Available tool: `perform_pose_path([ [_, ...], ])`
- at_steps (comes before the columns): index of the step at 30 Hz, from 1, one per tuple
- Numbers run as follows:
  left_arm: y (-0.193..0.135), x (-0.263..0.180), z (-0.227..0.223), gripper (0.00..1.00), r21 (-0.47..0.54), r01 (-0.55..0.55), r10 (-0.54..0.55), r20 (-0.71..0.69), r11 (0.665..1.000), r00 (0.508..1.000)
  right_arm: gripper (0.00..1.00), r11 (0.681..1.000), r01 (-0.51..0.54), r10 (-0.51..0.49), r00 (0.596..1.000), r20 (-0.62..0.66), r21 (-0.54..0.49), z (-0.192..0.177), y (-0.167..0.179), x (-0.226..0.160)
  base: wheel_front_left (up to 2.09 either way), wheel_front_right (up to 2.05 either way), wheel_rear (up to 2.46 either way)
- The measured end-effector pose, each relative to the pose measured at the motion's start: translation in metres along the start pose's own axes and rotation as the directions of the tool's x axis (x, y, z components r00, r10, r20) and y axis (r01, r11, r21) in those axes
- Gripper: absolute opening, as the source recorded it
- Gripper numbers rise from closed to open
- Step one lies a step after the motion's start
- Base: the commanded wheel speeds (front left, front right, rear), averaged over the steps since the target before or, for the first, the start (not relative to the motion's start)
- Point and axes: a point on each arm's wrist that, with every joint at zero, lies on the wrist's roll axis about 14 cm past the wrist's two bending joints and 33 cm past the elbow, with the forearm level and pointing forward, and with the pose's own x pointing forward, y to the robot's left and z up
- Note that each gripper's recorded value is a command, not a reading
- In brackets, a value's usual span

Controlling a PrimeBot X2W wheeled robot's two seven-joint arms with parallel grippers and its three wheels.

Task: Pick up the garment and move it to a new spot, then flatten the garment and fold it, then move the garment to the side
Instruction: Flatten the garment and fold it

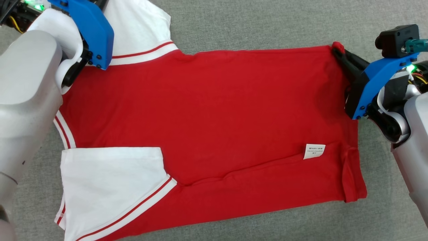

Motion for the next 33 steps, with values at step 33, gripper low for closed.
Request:
perform_pose_path([
  [33, -0.058, -0.123, 0.03, 0.0, -0.025, 0.004, 0.005, 0.349, 1.0, 0.937, 0.0, 1.0, 0.016, -0.016, 0.961, 0.277, 0.003, 0.021, 0.015, -0.033, 0.0, 0.0, 0.0],
])
